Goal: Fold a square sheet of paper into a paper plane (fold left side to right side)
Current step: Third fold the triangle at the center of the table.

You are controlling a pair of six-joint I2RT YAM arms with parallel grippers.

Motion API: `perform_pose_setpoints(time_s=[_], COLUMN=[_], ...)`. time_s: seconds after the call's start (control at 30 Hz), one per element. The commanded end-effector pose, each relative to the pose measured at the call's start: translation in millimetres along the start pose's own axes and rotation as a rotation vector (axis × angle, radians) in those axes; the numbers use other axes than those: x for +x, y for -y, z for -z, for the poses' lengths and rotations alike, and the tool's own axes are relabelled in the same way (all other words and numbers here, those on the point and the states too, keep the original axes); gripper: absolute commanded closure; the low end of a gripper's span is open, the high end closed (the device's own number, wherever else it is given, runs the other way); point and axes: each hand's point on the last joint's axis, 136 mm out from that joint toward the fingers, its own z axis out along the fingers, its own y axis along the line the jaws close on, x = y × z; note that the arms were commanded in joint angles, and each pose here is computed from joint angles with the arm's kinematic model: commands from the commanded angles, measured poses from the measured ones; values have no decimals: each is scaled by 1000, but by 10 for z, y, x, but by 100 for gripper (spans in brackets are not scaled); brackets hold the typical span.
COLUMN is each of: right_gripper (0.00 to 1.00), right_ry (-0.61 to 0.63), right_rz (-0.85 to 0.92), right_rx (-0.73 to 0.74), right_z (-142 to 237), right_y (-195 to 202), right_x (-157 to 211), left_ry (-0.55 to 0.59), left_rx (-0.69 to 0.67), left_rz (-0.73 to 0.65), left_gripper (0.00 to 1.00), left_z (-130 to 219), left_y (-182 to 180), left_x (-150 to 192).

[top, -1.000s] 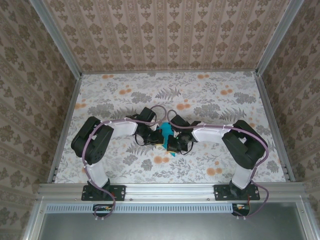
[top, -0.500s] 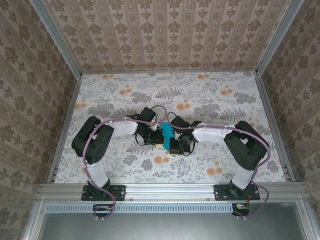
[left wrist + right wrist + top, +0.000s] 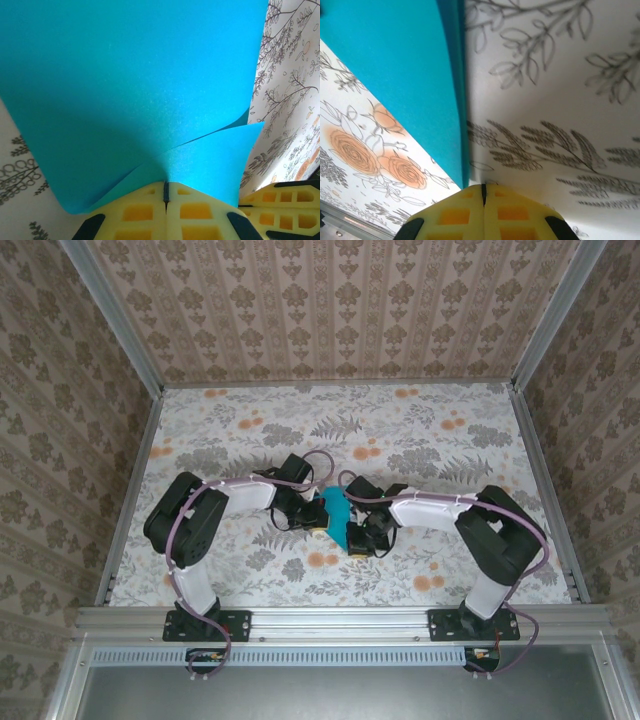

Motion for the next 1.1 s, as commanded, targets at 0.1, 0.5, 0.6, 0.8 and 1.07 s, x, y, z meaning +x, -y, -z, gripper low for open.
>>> perform_pose_setpoints(time_s=[0.1,0.5,0.6,0.8,1.07], right_gripper=[96,97,97,100,100], right_ry=[115,90,57,22,-2], right_rz=[22,25,12,-33,-43], right_rx=[-131,-156,-114,-1,63], right_z=[408,3,-104,-208,-272], right_y=[-226,-378,-282,-2,174], right_x=[-84,-364,-337,-241,-169], left_ry=[-23,-23,-19,38,99], left_rx=[-147,-140,-130,-92,34], left_rz=[36,31,27,-25,-109], left_gripper=[100,100,100,97,97], left_z=[-84,-97,-89,83,301], left_y=[-357,-318,-284,-79,284], left_x=[74,58,41,-62,7])
